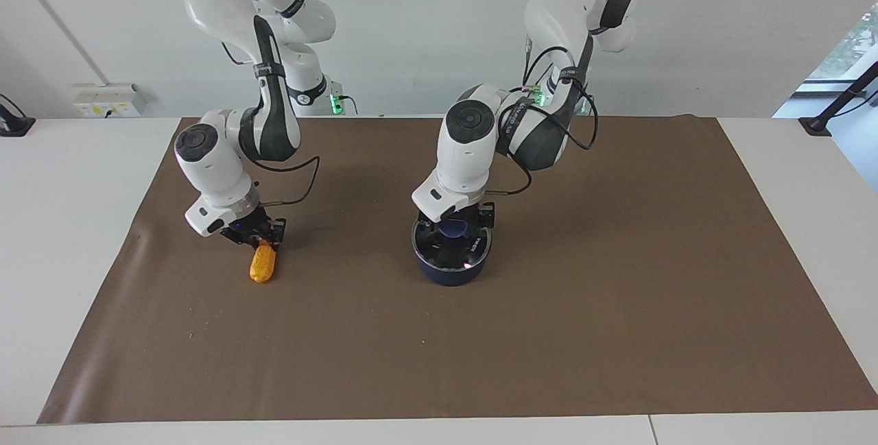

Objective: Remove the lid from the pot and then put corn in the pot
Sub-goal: 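Lift the lid with the left gripper while the right gripper lifts the corn, then move the lid aside with the left gripper while the right gripper carries corn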

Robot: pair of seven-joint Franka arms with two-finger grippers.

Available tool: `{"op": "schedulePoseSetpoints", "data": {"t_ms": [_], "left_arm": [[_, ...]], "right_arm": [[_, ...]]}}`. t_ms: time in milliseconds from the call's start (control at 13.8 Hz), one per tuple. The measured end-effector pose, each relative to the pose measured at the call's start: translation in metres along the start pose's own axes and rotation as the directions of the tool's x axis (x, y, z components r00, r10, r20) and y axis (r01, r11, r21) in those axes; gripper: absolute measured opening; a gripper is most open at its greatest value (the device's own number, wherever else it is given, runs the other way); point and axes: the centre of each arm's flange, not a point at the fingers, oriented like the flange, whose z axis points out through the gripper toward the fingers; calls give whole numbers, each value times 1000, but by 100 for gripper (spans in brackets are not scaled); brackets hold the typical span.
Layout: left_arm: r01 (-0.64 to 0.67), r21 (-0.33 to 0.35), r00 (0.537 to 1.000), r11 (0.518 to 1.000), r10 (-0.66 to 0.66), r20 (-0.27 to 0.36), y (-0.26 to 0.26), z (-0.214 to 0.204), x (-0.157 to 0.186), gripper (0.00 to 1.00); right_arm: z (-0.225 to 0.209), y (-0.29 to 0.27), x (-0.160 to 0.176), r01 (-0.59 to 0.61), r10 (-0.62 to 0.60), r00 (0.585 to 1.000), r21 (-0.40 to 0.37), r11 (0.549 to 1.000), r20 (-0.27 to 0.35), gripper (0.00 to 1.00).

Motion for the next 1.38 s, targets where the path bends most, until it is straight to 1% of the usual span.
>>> {"op": "schedulePoseSetpoints", "data": {"t_ms": [145, 218, 290, 363, 435, 508, 1089, 1234, 1379], "left_arm": [[0, 0, 1000, 1000, 0, 0, 0, 0, 0, 100], [-1, 0, 1000, 1000, 1, 0, 0, 0, 0, 95], [-1, 0, 1000, 1000, 1, 0, 0, 0, 0, 95], [-1, 0, 1000, 1000, 1, 0, 0, 0, 0, 89], [-2, 0, 1000, 1000, 2, 0, 1, 0, 0, 77], [-3, 0, 1000, 1000, 3, -1, 1, 0, -1, 68], [-5, 0, 1000, 1000, 5, 6, 3, -4, -1, 68], [1, -2, 1000, 1000, -1, 23, 1, -16, -2, 68], [23, -20, 999, 1000, -23, 28, -10, -35, 1, 68]], "right_arm": [[-25, -15, 14, 27, -27, 999, 4, 1000, 30, 38], [-39, -28, 21, 51, -52, 998, 3, 999, 37, 38], [-49, -41, 26, 80, -80, 996, -5, 997, 38, 38], [-54, -51, 29, 103, -102, 994, -16, 995, 39, 38], [-56, -59, 30, 116, -115, 992, -24, 993, 45, 38], [-56, -64, 31, 122, -121, 992, -31, 992, 48, 38], [-54, -62, 36, 123, -121, 991, -39, 992, 50, 38], [-54, -62, 36, 123, -121, 991, -39, 992, 50, 38], [-54, -62, 36, 123, -121, 991, -39, 992, 50, 38]]}}
